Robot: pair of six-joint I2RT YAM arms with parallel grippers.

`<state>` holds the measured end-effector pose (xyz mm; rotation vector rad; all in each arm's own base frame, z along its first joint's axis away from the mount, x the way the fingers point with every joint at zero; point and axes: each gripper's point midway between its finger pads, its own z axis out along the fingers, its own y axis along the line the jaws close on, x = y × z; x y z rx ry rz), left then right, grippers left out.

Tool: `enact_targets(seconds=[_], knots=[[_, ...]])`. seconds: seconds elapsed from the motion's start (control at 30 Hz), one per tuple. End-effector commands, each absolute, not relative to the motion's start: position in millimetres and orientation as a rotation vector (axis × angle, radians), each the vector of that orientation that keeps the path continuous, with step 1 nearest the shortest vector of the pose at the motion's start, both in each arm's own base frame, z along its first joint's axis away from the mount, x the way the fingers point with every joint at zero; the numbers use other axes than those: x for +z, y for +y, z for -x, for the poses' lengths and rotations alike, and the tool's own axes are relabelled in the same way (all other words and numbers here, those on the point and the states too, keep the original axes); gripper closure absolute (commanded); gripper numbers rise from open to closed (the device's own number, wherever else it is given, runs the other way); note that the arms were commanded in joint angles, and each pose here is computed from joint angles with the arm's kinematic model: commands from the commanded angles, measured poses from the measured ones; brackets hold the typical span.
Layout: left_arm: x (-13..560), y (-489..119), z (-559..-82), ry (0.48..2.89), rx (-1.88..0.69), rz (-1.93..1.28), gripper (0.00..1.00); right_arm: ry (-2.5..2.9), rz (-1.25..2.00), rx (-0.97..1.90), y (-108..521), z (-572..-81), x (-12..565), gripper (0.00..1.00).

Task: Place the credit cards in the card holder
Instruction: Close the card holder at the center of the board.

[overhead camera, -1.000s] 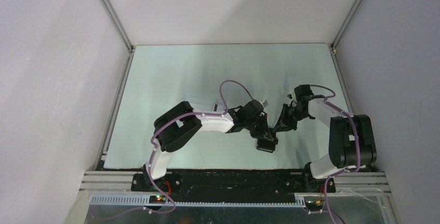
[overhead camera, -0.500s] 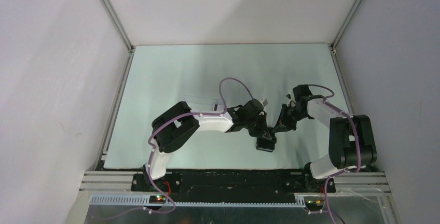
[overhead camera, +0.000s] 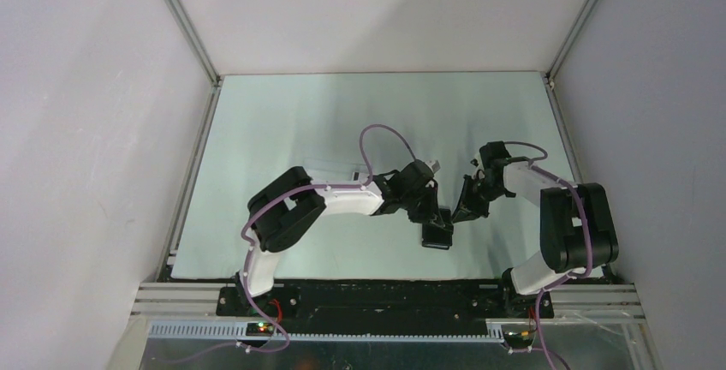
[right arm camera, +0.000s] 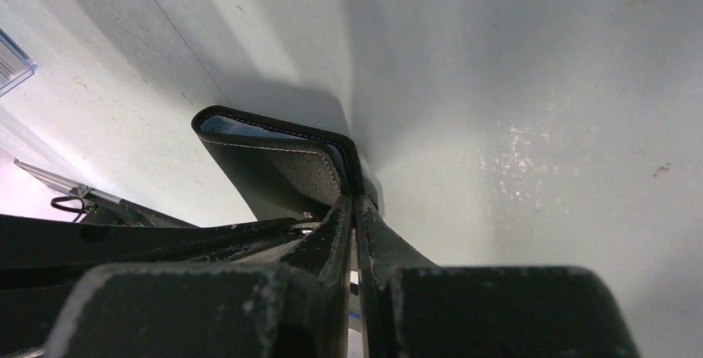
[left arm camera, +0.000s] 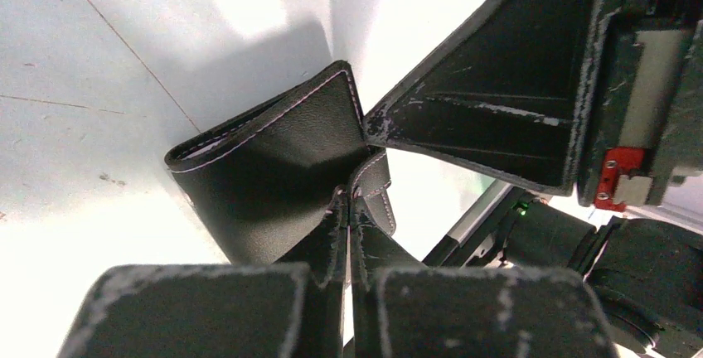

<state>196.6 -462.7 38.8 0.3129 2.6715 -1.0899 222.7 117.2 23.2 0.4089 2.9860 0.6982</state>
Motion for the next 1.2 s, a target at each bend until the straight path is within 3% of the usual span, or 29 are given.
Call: enact_targets(seconds=[0.0,0.67,0.9,1.17], knots=[[71,-470,-214,2.571,-1.115,-0.323,1.00,2.990,-0.388,0.677,117,-226,23,0.92],[48,-458,-215,2.628,-0.999,-0.360,1.00,2.854,-0.225,0.765,132,-229,66,0.92],[39,-459,-212,2.652,-0.996,-0.366,1.00,2.881,-0.193,0.786,140,-221,58,1.00],[31,-454,-209,2.683,-0.960,-0.358,1.00,2.938,-0.202,0.748,142,-214,37,1.00]])
